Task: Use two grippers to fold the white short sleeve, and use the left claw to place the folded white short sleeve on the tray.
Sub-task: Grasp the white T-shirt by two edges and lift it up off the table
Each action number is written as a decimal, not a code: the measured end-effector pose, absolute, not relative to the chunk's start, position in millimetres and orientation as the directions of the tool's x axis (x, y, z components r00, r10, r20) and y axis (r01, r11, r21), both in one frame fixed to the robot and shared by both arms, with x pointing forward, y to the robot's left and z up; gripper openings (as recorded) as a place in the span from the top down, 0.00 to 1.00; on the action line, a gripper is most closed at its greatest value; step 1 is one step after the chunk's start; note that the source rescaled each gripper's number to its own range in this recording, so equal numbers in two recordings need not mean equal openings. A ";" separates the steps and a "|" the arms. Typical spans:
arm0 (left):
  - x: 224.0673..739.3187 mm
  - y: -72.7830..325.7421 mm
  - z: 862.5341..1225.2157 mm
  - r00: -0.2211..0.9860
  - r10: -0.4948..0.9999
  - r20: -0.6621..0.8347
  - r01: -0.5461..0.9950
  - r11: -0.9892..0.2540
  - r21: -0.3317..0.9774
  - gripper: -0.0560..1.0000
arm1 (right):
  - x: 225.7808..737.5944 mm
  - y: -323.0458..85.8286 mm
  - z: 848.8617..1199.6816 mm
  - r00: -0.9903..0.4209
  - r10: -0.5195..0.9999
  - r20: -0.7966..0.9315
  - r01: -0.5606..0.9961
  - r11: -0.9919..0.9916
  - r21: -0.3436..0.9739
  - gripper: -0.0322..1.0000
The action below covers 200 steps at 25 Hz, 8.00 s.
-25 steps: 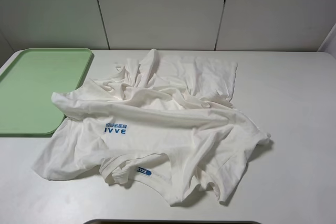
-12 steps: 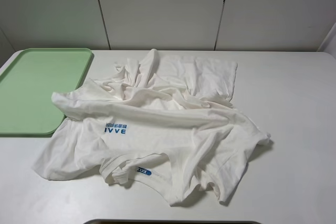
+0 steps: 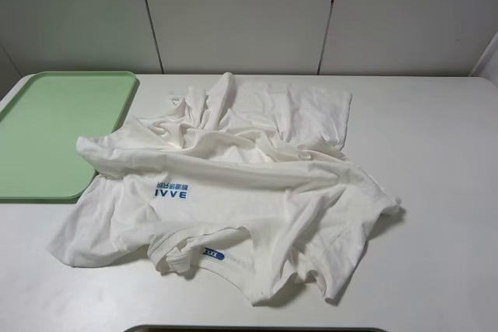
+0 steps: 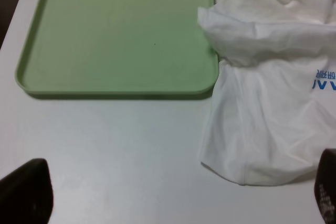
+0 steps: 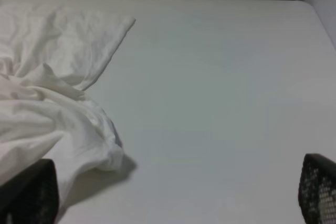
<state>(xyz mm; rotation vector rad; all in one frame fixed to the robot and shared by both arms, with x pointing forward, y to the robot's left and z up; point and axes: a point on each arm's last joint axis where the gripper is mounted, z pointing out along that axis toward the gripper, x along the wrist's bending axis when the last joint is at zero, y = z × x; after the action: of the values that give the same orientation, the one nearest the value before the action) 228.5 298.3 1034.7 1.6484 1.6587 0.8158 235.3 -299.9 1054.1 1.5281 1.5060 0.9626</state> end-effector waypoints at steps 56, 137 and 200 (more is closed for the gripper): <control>371.9 253.6 1103.8 0.493 0.864 0.107 0.685 -0.461 0.564 0.02 | 441.5 -215.6 1112.3 -0.546 0.829 -0.120 0.544 0.460 0.702 0.00; 525.4 203.8 937.1 0.977 0.162 0.135 0.173 -0.982 -0.075 0.11 | 517.5 -160.6 902.6 -0.931 0.189 -0.313 0.144 0.976 0.162 0.00; 548.6 203.1 895.0 0.974 0.119 0.192 0.128 -0.991 -0.039 0.94 | 520.6 -171.7 891.5 -0.935 0.227 -0.272 0.198 0.972 0.129 0.97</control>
<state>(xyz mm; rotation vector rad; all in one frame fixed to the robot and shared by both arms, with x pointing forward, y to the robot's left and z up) 548.6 203.1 895.0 3.1719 0.1987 0.3030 520.6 -171.7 891.5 0.3112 2.8316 0.1435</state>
